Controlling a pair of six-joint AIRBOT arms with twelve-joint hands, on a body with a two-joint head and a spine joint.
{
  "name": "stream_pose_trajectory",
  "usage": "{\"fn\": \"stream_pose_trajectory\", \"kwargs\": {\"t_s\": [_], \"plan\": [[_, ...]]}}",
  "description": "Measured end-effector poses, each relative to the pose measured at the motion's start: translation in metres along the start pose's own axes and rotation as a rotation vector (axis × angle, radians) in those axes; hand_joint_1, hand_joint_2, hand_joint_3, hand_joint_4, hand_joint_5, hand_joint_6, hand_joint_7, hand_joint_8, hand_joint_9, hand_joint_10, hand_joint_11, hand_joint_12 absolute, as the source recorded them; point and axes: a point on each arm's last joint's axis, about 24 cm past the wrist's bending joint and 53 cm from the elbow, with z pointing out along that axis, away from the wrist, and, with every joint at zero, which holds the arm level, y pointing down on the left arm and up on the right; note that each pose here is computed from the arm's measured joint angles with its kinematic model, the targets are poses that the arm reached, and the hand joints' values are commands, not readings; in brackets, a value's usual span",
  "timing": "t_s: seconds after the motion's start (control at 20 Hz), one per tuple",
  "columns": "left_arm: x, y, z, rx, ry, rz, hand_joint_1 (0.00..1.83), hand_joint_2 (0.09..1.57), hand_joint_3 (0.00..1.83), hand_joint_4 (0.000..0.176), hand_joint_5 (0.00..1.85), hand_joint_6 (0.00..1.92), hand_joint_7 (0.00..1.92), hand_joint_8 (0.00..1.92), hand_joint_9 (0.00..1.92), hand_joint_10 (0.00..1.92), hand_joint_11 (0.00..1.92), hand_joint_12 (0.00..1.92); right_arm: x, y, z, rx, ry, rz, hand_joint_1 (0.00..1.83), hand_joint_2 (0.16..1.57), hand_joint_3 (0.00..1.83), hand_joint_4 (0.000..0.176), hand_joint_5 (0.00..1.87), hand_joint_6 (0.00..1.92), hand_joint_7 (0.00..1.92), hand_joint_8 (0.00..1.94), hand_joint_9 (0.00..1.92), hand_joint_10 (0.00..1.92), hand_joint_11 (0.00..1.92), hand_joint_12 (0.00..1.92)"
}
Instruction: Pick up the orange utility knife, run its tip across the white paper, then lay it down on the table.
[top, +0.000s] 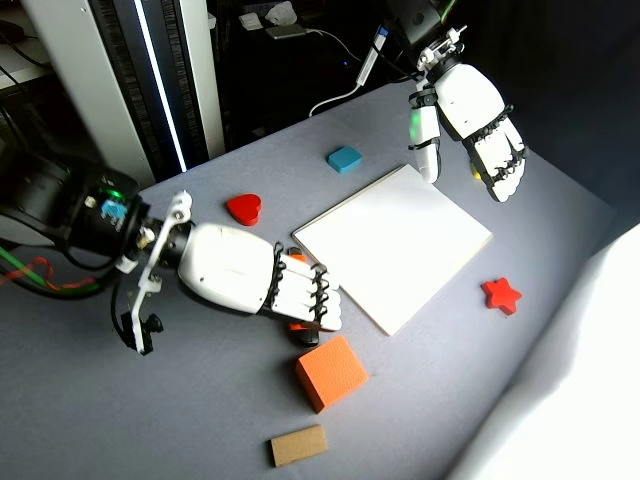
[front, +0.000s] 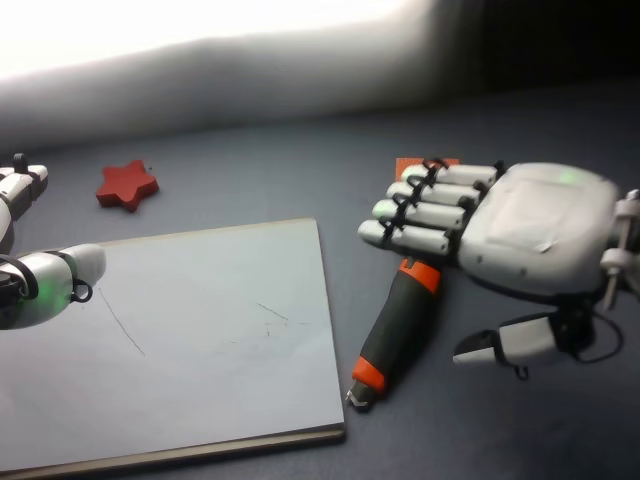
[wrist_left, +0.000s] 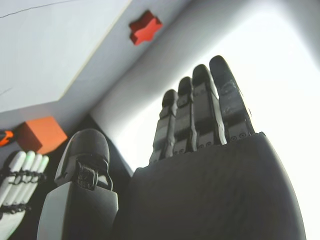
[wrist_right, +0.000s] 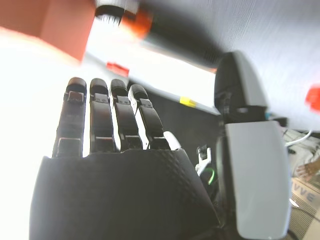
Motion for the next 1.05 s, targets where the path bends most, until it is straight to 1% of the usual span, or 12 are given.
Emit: {"fn": "stream_pose_trajectory", "kwargs": {"t_s": [0.1,0.2,0.25,0.3,0.4,0.45,0.55,0.6,0.65,0.75,0.8,1.05], "plan": [[-0.001,0.000,0.000,0.001,-0.002,0.005,0.10,1.32,0.00,0.000,0.34,0.04,0.47,0.04,0.51,0.09,0.02,1.25,-0.008,-0.001,-0.025,0.031,0.019,0.048,0.18,1.15,0.00,0.000,0.32,0.14,0.39,0.05,0.22,0.37,0.00,0.96],[-0.004,-0.008,0.001,0.020,0.001,0.021,0.13,1.33,0.00,0.000,0.52,0.02,0.69,0.04,0.66,0.30,0.17,1.43,-0.015,-0.006,-0.045,0.065,0.027,0.093,0.16,1.18,0.00,0.000,0.37,0.43,0.55,0.18,0.19,0.89,0.00,1.37],[-0.007,-0.014,0.002,0.041,0.005,0.042,0.13,1.33,0.00,0.000,0.52,0.02,0.69,0.04,0.66,0.30,0.17,1.43,-0.020,-0.008,-0.056,0.081,0.022,0.117,0.16,1.18,0.00,0.000,0.37,0.43,0.55,0.18,0.19,0.89,0.00,1.37],[-0.009,-0.020,0.004,0.067,0.018,0.067,0.13,1.33,0.00,0.000,0.58,0.02,0.77,0.07,0.62,0.61,0.20,1.52,-0.025,-0.010,-0.068,0.098,0.014,0.138,0.16,1.20,0.00,0.000,0.34,0.70,0.56,0.38,0.22,1.06,0.00,1.52],[-0.009,-0.028,0.006,0.098,0.048,0.104,0.20,1.33,0.00,0.000,0.82,0.08,0.82,0.59,0.62,1.26,0.37,1.66,-0.029,-0.013,-0.091,0.132,0.003,0.183,0.12,1.23,0.01,0.000,0.51,1.17,0.62,1.06,0.45,1.52,0.11,1.90],[-0.008,-0.034,0.005,0.119,0.053,0.119,0.15,1.34,0.00,0.000,0.94,0.25,0.79,1.01,0.69,1.40,0.50,1.72,-0.028,-0.016,-0.102,0.157,0.007,0.220,0.11,1.25,0.01,0.000,0.64,1.43,0.73,1.39,0.59,1.68,0.34,1.92],[-0.009,-0.044,0.002,0.151,0.060,0.129,0.21,1.35,0.00,0.000,0.91,0.59,0.90,1.25,0.83,1.58,0.64,1.84,-0.026,-0.020,-0.115,0.187,0.014,0.227,0.11,1.27,0.01,0.000,0.69,1.60,0.84,1.62,0.71,1.86,0.48,1.92],[-0.011,-0.050,0.002,0.168,0.059,0.128,0.21,1.35,0.00,0.000,0.91,0.59,0.90,1.25,0.83,1.58,0.64,1.84,-0.027,-0.022,-0.118,0.194,0.011,0.225,0.11,1.27,0.01,0.000,0.69,1.60,0.84,1.62,0.71,1.86,0.48,1.92],[-0.013,-0.060,0.002,0.198,0.061,0.132,0.18,1.36,0.00,0.000,0.84,0.88,0.91,1.38,0.86,1.68,0.69,1.87,-0.030,-0.025,-0.123,0.206,0.004,0.224,0.13,1.28,0.01,0.000,0.72,1.61,0.88,1.72,0.81,1.92,0.54,1.92],[-0.017,-0.073,0.001,0.234,0.060,0.134,0.19,1.36,0.00,0.000,0.84,0.94,0.88,1.44,0.84,1.71,0.67,1.88,-0.031,-0.029,-0.126,0.218,-0.009,0.253,0.15,1.29,0.01,0.000,0.73,1.61,0.88,1.72,0.81,1.92,0.57,1.92],[-0.028,-0.099,-0.001,0.296,0.060,0.129,0.19,1.36,0.00,0.000,0.82,0.95,0.86,1.45,0.83,1.72,0.67,1.91,-0.046,-0.025,-0.122,0.201,-0.086,0.466,0.15,1.29,0.01,0.000,0.73,1.57,0.87,1.69,0.77,1.92,0.54,1.92],[-0.033,-0.109,-0.005,0.338,0.081,0.105,0.20,1.35,0.00,0.000,0.80,0.95,0.86,1.45,0.83,1.71,0.65,1.89,-0.049,-0.018,-0.115,0.174,-0.094,0.562,0.13,1.29,0.00,0.000,0.68,1.60,0.83,1.63,0.73,1.91,0.50,1.92]]}}
